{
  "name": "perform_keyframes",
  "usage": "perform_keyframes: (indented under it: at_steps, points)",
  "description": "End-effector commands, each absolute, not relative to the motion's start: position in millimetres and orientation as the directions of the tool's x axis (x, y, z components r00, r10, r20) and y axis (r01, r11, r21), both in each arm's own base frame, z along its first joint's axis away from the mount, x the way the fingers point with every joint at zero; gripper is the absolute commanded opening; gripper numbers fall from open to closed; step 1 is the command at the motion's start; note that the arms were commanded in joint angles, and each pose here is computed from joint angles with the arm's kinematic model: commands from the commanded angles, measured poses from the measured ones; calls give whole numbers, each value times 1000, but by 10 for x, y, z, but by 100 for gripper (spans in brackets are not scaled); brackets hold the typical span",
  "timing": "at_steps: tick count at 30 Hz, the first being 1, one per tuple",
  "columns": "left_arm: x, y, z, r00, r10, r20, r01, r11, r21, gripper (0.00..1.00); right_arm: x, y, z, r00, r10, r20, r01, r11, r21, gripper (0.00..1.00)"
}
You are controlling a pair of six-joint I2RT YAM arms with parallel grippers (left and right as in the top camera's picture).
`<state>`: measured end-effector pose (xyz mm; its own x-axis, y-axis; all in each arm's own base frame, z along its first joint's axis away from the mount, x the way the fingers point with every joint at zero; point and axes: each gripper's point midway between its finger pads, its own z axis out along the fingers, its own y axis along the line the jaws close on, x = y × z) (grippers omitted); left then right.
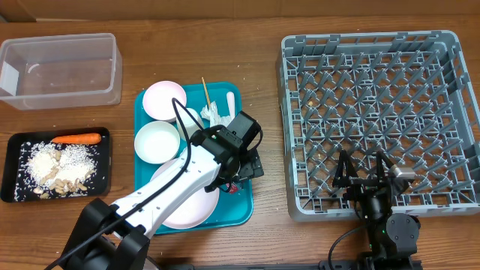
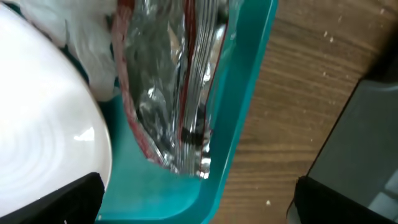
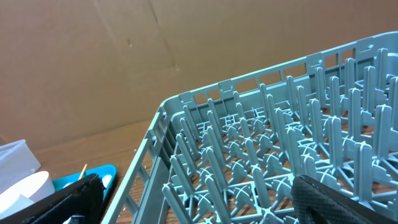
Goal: Sort waste into correct bins and load items into the dishwasher rack
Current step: 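Reach the left gripper to the red snack wrapper and grasp it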
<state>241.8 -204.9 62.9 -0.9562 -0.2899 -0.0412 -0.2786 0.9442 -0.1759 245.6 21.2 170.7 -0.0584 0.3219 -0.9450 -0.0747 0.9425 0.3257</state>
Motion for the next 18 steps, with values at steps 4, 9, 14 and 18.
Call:
perform_keyframes:
  at_steps: [4,9,14,18]
  points:
    - [2545,-1941,608,-936,-327,-130,-308,940,-146,100,2459,176,1701,-44,320,-946,-60,945,322,100]
    - [2647,-1848,555,-924,-330,-195,-314,943,-106,100,2459,176,1701,-44,320,-946,-60,945,322,100]
    - [2655,-1961,363,-935,-323,-148,-308,944,-116,100,2459,176,1701,-44,320,-946,-60,945,322,100]
    - [2683,-2000,286,-940,-310,-142,-295,948,-119,100,2459,176,1701,-44,320,-946,-60,945,322,100]
